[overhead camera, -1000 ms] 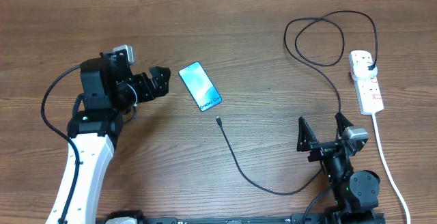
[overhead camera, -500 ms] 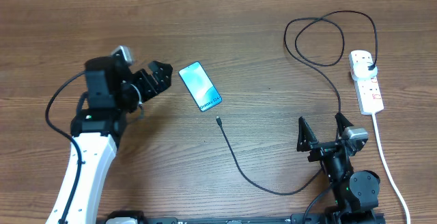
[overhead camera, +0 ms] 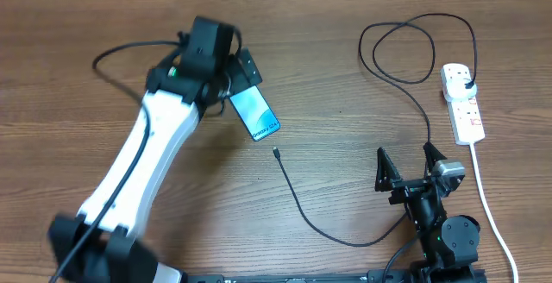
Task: Plug charger to phone and switch on socket
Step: 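Lower the left gripper onto the phone and close on its sides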
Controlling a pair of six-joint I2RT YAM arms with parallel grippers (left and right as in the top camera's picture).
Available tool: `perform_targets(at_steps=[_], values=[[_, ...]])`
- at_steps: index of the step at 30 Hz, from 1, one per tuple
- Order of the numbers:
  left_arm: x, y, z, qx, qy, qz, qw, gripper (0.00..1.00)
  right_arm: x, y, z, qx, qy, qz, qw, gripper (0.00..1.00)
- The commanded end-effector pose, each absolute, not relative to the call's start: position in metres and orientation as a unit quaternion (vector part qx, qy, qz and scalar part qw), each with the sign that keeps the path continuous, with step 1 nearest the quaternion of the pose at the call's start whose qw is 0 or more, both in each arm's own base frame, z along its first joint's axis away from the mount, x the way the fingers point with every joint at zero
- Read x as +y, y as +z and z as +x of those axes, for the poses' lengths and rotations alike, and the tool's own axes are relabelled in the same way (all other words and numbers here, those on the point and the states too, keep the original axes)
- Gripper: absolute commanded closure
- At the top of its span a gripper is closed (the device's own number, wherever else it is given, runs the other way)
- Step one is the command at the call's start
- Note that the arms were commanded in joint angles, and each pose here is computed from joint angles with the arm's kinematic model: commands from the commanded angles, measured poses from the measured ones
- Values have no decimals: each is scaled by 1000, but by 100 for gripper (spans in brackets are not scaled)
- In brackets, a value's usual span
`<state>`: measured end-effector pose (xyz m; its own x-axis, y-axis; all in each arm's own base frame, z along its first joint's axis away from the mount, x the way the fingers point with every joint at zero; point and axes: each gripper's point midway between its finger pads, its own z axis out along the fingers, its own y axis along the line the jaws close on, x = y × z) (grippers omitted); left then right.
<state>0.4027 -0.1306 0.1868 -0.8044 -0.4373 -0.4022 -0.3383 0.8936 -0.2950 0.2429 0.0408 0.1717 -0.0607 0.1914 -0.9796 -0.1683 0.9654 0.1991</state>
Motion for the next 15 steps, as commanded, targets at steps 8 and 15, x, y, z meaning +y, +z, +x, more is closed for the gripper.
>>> perform_targets(at_steps=[8, 15], values=[[-182, 141, 444, 968, -38, -184, 168, 0, 40, 170, 243, 715, 127, 7, 687, 0], [-181, 61, 427, 980, 16, -189, 66, 0, 40, 170, 243, 715, 127, 7, 687, 0]])
